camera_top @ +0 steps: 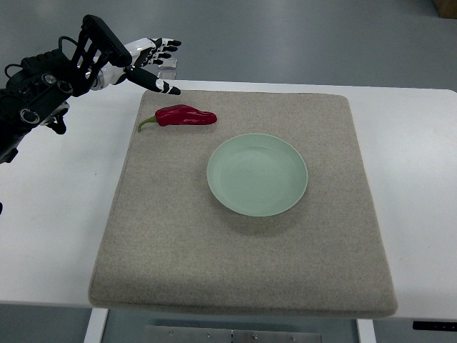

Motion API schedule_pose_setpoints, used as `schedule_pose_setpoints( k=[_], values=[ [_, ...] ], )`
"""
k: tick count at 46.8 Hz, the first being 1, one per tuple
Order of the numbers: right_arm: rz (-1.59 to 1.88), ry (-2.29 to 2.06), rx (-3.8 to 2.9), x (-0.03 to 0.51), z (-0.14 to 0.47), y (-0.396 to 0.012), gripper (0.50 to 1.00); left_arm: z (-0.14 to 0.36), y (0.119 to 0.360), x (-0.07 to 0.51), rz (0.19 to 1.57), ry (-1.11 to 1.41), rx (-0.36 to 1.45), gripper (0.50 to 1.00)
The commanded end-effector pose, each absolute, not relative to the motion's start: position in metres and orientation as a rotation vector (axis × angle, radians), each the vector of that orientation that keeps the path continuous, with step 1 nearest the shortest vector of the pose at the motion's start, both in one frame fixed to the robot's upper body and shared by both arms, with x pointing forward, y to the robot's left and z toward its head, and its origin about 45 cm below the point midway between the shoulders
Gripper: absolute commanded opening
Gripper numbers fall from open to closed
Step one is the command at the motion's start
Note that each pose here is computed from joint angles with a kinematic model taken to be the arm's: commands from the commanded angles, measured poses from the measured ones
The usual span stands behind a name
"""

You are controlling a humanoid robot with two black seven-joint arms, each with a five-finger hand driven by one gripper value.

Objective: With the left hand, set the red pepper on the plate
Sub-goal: 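Move the left hand over the red chili pepper and lower it, then close the left hand fingers around the red chili pepper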

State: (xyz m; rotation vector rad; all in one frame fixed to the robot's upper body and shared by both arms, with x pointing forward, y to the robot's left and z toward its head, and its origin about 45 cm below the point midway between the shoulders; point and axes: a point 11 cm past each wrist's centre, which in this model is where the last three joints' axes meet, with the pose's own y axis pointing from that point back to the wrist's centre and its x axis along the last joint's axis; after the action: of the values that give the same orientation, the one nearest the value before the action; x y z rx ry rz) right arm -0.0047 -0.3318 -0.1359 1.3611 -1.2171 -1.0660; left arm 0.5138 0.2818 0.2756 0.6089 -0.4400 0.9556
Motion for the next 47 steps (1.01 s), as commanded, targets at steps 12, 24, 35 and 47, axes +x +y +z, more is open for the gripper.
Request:
schedule_pose_setpoints(
  k=[12,24,35,47],
  values=[
    [-1.066,-1.217,1.361,-0.005,-0.136,-0.332,0.928,0.268,0.281,0.509,0.803,-0.645,0.836,0.981],
    [-1.066,-1.217,1.361,-0.005,-0.136,-0.332,0.928,0.263,0.280,0.508,0.768,-0.706,0.893,0.973],
    [-1.066,-1.217,1.361,-0.005,-0.136,-0.332,0.928,0.254,0.279,0.504,0.732,-0.676,0.909,0.975],
    [-1.066,-1.217,1.361,-0.005,-0.136,-0.332,0.928,0.245,0.274,0.500,0.705,-0.667,0.917,0.975]
  ],
)
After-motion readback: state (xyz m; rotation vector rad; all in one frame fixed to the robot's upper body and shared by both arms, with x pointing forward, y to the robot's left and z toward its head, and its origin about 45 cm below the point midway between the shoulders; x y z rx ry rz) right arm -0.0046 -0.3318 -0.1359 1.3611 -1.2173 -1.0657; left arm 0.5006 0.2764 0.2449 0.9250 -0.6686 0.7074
